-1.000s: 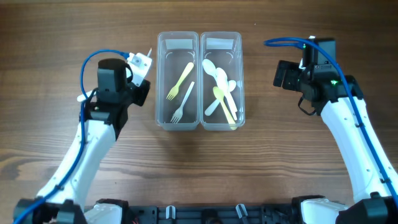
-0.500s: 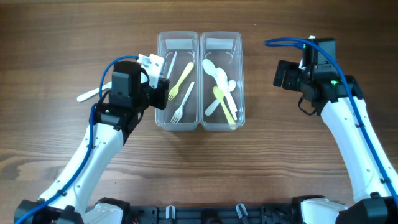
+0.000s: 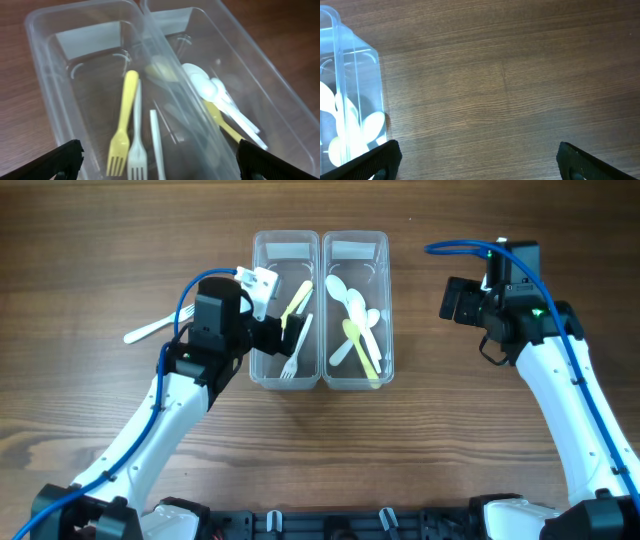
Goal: Pack container
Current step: 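Move the left gripper to the last white fork and grasp it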
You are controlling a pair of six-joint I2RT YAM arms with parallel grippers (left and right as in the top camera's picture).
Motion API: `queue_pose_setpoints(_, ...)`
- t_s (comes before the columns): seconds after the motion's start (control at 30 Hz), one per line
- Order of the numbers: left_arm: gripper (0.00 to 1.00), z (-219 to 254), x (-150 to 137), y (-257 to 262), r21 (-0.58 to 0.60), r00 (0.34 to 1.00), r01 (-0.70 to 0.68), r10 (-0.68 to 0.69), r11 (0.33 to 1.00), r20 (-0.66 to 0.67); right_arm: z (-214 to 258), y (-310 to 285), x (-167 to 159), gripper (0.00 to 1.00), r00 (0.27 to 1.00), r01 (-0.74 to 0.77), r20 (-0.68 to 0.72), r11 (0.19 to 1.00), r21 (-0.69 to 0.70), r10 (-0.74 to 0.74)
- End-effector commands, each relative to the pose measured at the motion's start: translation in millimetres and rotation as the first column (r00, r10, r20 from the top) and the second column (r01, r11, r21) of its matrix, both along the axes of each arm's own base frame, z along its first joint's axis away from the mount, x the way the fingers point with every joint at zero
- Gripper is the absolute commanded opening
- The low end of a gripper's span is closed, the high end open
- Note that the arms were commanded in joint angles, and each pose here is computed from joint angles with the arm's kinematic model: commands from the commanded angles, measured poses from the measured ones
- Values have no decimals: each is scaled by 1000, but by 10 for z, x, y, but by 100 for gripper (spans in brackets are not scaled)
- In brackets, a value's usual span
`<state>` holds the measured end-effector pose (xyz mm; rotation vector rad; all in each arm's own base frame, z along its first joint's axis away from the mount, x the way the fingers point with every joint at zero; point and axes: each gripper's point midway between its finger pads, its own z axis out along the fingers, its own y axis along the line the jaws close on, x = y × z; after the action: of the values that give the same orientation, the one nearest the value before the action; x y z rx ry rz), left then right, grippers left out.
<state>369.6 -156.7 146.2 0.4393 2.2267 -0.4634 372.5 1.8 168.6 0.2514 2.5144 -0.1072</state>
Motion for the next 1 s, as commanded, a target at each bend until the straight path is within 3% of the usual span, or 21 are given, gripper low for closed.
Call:
queue_pose_setpoints(0.0,100,245,232,575,-1,944,-325,325,946,56,41,-35,36,100,1000,2,10,1000,-21,-2)
queue_pose_setpoints(0.07,100,234,229,1128,-63,763,-646,646,761,-16,41,-35,36,100,1000,2,10,1000,-21,-2)
queue_pose_setpoints(0.1,100,188,149,1448,-98,605,-796,792,598,-81,41,-35,36,100,1000,2,10,1000,-20,-2)
queue_pose_setpoints(0.13,100,156,85,1687,-134,478,-877,867,462,-139,41,-35,36,100,1000,2,10,1000,-21,-2)
queue_pose_setpoints(0.17,100,145,69,1806,-154,427,-902,888,404,-169,41,-35,36,100,1000,2,10,1000,-21,-2)
queue_pose_setpoints(0.57,96,44,-187,3264,-156,31,-988,988,7,-151,41,-35,36,100,1000,2,10,1000,-21,-2)
queue_pose_setpoints(0.63,95,-111,-108,3402,-166,25,-986,982,-6,-187,42,-35,36,100,1000,2,11,1000,-21,-2)
queue_pose_setpoints(0.83,88,-621,269,3478,-201,99,-978,961,47,-259,41,-35,36,100,1000,2,10,1000,-21,-2)
queue_pose_setpoints(0.97,83,-906,462,3543,-149,195,-974,968,172,-161,41,-35,36,100,1000,2,10,1000,-21,-2)
